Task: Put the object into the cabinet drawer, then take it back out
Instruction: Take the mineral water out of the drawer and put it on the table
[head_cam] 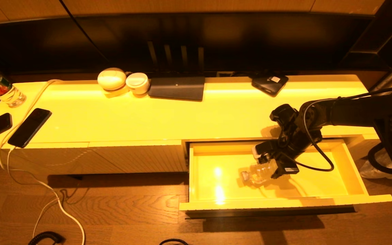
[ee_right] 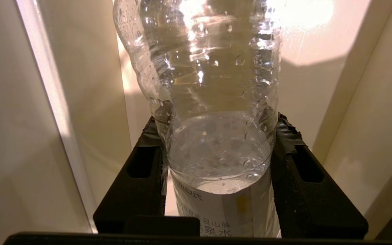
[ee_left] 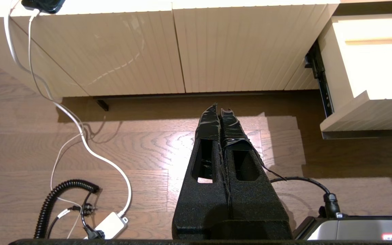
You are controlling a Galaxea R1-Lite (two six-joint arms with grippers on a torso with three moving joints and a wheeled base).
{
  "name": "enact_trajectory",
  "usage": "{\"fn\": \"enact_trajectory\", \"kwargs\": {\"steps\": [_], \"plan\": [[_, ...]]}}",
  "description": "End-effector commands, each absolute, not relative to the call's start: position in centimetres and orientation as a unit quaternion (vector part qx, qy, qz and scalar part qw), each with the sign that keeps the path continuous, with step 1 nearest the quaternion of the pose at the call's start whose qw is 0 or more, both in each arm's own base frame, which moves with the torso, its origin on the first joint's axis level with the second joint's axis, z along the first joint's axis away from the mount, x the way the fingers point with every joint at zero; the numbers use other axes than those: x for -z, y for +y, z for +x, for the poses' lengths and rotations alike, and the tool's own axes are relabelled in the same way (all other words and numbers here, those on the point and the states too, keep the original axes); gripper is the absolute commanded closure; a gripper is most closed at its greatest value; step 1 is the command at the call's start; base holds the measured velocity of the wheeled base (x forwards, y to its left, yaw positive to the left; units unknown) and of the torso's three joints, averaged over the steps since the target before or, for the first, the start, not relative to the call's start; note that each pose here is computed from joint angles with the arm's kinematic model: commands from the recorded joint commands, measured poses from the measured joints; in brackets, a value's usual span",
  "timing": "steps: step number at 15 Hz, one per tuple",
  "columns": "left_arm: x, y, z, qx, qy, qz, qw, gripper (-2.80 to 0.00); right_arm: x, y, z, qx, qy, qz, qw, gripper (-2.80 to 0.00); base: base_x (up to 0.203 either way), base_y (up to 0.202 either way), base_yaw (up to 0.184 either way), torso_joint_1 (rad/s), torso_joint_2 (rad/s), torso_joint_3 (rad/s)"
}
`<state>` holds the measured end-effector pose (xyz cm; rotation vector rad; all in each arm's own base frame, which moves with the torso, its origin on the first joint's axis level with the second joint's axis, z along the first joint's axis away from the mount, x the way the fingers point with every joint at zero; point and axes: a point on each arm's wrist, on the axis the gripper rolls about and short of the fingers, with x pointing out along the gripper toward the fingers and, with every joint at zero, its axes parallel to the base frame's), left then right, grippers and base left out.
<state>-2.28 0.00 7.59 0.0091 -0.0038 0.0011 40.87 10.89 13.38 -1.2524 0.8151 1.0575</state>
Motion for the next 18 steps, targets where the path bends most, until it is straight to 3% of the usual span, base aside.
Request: {"fn": "enact_trajectory", "kwargs": {"steps": [1,8,12,18], "plan": [[-7.5,0.0,-2.3,0.0,-0.001,0.005,1.0,0.0,-14.1,10.8,40.4,-0.458,0.349,-0.545,0.609,0.0,0.0,0.0,0.0,0.0,0.0,0.0],[-7.6,0.0,-2.3,-0.001,-0.001,0.005,1.0,0.0,-19.9,9.6,36.2,-0.426,0.32,-0.545,0.647,0.0,0.0,0.0,0.0,0.0,0.0,0.0],[-7.6,0.0,-2.3,-0.001,-0.002,0.005,1.0,0.0,-24.6,8.7,32.3,-0.387,0.292,-0.503,0.715,0.0,0.0,0.0,0.0,0.0,0.0,0.0],[-7.6,0.0,-2.3,-0.001,-0.002,0.005,1.0,0.0,-27.9,8.8,28.9,-0.323,0.218,-0.382,0.838,0.0,0.0,0.0,0.0,0.0,0.0,0.0]]}}
